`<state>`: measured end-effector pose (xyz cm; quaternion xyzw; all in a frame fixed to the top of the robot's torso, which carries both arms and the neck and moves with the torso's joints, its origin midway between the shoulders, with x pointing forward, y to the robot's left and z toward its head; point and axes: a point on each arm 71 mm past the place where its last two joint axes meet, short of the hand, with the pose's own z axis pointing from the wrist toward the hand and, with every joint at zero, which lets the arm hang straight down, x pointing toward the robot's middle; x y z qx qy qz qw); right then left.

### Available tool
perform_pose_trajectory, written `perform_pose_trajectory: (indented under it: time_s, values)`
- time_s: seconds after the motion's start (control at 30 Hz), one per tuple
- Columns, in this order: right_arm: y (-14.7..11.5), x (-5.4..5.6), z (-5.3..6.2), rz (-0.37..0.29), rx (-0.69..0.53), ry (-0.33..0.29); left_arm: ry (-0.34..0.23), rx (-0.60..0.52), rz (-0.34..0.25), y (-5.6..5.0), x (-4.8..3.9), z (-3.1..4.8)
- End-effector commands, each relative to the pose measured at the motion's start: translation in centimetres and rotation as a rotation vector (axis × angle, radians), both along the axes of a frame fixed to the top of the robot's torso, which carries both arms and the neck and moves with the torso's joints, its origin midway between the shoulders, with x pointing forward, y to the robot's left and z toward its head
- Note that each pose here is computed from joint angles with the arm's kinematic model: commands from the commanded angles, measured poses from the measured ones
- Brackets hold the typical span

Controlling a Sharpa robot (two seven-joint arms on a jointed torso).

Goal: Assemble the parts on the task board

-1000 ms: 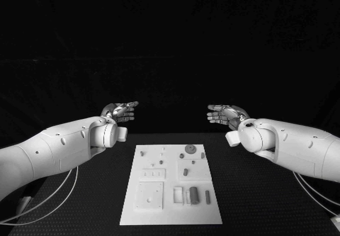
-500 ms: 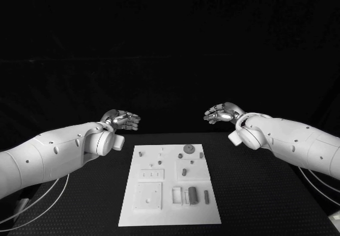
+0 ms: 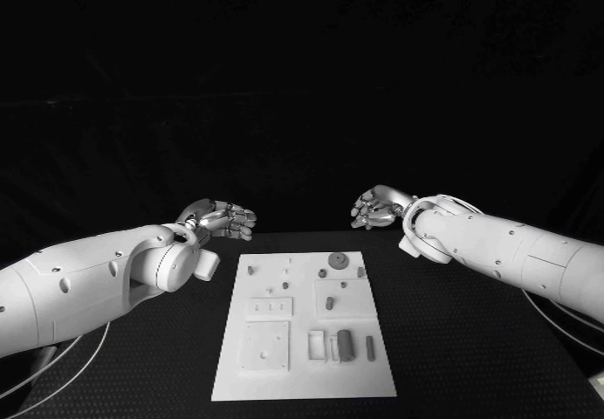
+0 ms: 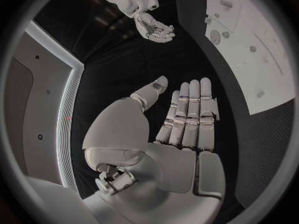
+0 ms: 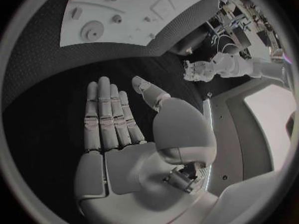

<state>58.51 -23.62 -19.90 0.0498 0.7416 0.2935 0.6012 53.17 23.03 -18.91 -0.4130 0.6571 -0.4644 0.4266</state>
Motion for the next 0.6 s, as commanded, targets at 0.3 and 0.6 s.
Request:
perform_pose_trajectory:
  time_s: [0.3,0.6]
  values:
    - [3.9,-0.6,-0.1,0.184,-0.343,-0.167,-0.022,-0.026,-0.072,-1.5,-0.84,0.97]
    - [5.4,-0.9,-0.4,0.239,-0.389,-0.181,-0.017,-0.034,-0.087,-1.8,-1.21,1.04]
